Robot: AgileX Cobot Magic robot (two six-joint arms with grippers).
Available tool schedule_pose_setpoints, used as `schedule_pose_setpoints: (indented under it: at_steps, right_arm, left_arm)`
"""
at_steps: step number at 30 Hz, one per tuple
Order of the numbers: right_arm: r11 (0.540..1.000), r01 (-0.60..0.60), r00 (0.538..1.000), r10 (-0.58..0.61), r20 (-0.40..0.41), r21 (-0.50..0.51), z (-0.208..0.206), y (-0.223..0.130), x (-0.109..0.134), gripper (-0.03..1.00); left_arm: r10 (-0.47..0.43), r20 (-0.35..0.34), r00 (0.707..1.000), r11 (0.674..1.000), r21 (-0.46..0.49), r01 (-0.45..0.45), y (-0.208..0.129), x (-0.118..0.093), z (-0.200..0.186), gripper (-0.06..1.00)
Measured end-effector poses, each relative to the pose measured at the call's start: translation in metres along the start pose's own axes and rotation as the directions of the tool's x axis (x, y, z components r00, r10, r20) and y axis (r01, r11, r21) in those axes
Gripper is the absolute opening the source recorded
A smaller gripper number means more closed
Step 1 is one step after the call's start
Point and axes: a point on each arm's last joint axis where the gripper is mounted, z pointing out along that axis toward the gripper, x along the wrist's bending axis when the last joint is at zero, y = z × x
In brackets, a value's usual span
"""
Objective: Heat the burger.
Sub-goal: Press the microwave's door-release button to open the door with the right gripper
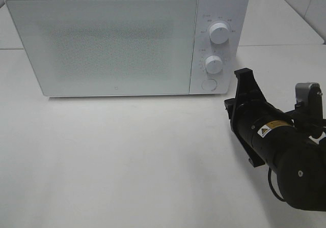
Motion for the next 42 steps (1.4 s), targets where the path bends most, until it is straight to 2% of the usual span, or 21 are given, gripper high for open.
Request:
schedule_pose_setpoints:
  at_steps: [13,29,42]
  right_arm:
    - [0.996,-0.088,0.995,0.089,0.047,-0.012,0.021,-0.013,-0.015,0.01]
    - [0.99,-0.14,0.99,0.14,-0.004,0.015,0.075,-0.001,0.0,0.01]
    - [0.978,-0.206,0.979,0.206,0.003,0.013,0.104,0.006,-0.004,0.01]
  left_arm:
    - [0.0,0.0,1.0,1.0,0.0,0.0,0.0,0.0,0.0,0.99]
    - [0.0,0.0,1.0,1.0,0.0,0.0,0.0,0.0,0.0,0.99]
    - [0.0,0.0,1.0,1.0,0.0,0.0,0.0,0.0,0.0,0.99]
